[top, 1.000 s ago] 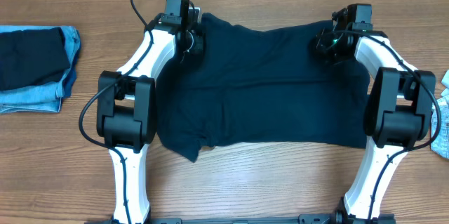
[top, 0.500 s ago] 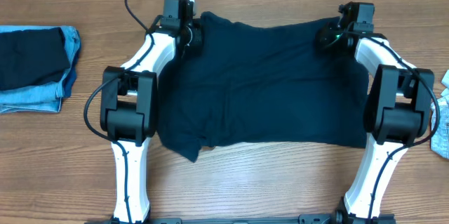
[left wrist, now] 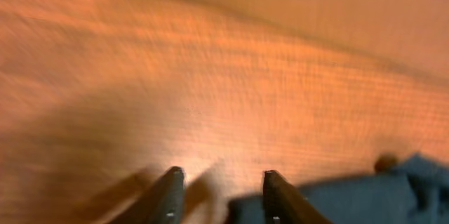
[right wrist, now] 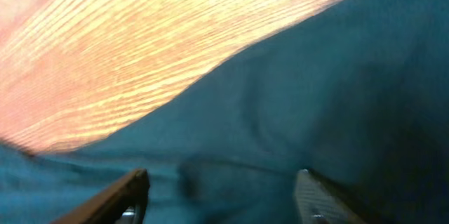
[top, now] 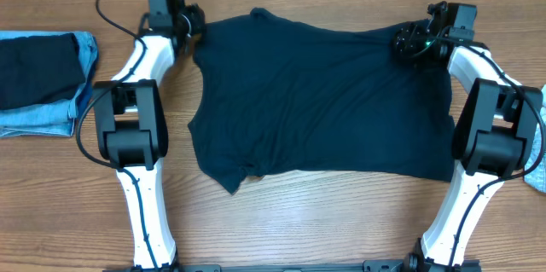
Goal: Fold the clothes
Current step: 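Release the shirt and lift both grippers away, then lower both grippers onto the shirt's left and right sides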
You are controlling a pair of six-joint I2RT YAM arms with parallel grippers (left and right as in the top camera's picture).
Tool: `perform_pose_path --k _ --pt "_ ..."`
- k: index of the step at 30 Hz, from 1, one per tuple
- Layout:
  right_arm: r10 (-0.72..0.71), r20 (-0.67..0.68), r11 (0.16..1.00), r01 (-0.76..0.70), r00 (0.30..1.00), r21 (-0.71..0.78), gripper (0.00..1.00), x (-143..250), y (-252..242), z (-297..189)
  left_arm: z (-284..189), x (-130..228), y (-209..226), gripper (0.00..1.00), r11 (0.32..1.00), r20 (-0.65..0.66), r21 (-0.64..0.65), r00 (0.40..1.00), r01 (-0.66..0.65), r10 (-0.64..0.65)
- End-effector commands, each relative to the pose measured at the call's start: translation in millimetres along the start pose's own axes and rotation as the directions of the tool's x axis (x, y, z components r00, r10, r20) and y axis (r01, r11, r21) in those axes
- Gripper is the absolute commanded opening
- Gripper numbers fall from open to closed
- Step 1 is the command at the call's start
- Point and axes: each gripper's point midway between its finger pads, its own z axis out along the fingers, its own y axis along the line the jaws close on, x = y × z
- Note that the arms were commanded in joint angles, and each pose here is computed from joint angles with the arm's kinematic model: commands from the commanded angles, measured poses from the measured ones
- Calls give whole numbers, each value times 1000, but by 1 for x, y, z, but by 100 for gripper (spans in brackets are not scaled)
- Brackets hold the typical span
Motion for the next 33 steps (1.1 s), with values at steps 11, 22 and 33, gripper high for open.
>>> perform_pose_path --k 11,22,33 --pt "16 -21 993 -18 1000 -118 76 -56 32 -84 -97 -52 -106 43 950 -120 116 945 -290 304" --pt "39 -154 999 -42 987 -17 73 -18 72 -217 -252 -41 -168 30 860 -201 -15 844 -509 496" --pt "161 -335 987 -151 928 57 74 56 100 -313 -346 32 -158 35 902 -474 33 787 -431 394"
